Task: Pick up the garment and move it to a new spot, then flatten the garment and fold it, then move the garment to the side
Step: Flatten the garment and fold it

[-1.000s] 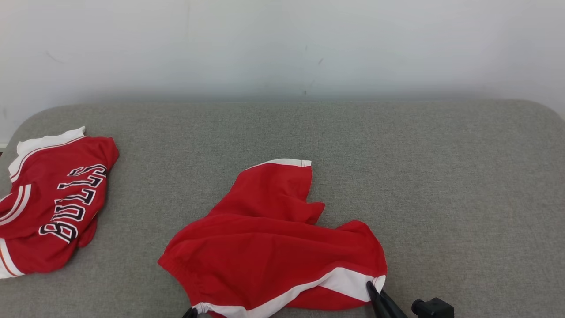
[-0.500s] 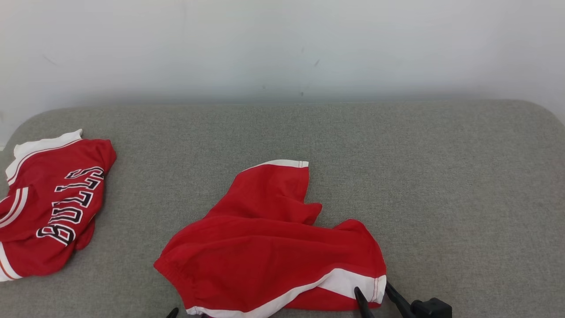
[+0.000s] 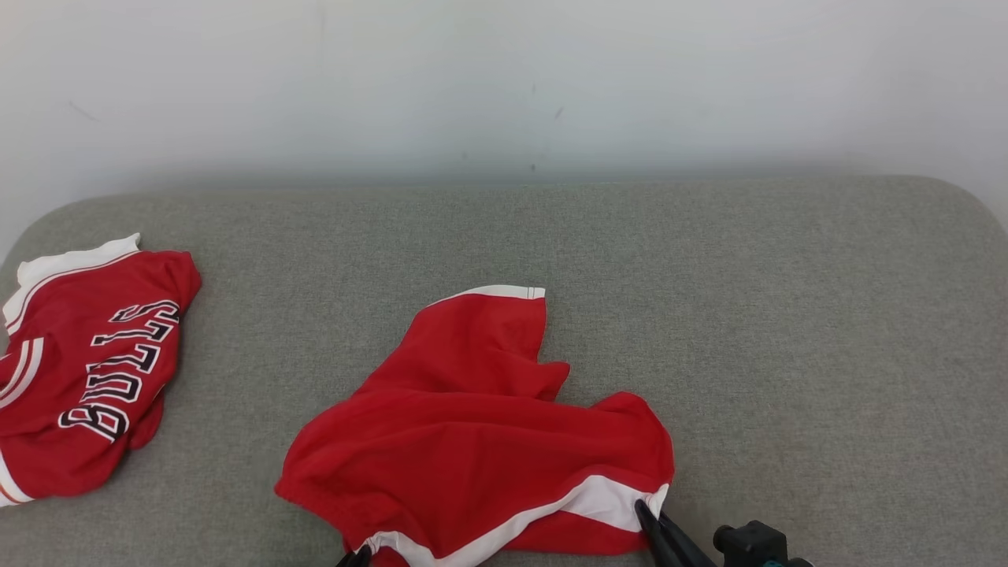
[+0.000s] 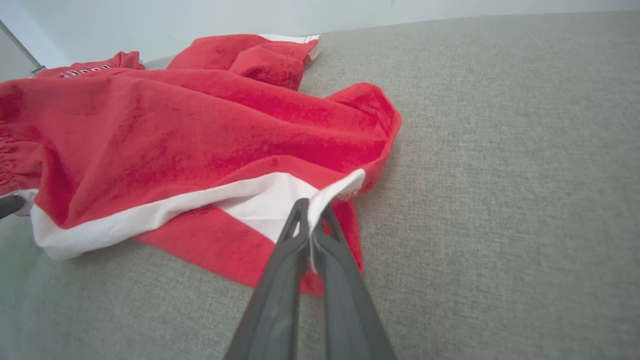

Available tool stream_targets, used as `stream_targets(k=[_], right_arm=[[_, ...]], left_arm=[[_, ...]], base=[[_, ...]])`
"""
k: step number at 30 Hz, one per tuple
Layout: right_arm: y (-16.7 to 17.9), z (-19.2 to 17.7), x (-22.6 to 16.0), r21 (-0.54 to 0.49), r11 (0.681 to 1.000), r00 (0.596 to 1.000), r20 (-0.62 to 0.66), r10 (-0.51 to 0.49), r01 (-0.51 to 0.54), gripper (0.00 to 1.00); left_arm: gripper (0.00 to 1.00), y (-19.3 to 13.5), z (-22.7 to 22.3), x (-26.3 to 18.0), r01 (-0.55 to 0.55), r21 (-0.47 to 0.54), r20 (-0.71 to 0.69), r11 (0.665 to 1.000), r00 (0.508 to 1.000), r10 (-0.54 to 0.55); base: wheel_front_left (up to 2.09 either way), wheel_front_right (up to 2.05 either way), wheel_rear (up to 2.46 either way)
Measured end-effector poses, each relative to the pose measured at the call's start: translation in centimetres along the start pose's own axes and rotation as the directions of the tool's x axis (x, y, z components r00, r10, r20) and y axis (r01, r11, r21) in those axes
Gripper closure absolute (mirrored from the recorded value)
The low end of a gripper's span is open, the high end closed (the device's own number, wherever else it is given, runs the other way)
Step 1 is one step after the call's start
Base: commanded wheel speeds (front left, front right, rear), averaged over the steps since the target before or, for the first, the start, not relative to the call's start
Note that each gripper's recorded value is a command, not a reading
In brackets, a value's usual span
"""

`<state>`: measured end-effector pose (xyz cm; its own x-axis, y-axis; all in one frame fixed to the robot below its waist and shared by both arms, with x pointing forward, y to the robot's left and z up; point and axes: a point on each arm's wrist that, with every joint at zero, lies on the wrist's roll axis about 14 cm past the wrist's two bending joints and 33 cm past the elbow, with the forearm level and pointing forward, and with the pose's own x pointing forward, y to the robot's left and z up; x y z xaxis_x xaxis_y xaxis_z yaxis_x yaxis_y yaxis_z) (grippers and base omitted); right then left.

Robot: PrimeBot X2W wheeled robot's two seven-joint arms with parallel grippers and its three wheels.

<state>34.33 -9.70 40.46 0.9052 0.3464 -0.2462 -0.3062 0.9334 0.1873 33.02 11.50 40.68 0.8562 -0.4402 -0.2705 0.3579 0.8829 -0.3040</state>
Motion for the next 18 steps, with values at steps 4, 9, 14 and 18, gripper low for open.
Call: stream_targets(k=[4,9,14,18], right_arm=[[0.0,1.2,0.1,-0.005,1.0,0.999,0.036,0.004,-0.004,1.0],[-0.4,1.7,-0.2,-0.007,1.0,0.998,0.055,-0.001,0.001,1.0],[0.6,2.7,-0.3,-0.001,0.999,0.995,0.092,0.034,-0.034,1.0],[0.8,4.6,0.3,-0.008,0.998,0.988,0.14,0.06,-0.059,1.0]], left_arm=[[1.0,-0.1,1.1,0.0,0.017,0.009,0.026,1.0,1.0,-0.017],[1.0,0.2,1.3,-0.8,0.013,0.009,0.037,1.0,0.999,-0.013],[1.0,0.3,3.1,-1.3,0.015,0.036,0.091,0.999,0.996,-0.019],[1.0,0.5,6.5,-0.8,0.031,0.095,0.166,0.995,0.985,-0.047]], base=[[0.0,0.0,0.0],[0.0,0.0,0.0],[0.0,0.0,0.0],[0.0,0.0,0.0]])
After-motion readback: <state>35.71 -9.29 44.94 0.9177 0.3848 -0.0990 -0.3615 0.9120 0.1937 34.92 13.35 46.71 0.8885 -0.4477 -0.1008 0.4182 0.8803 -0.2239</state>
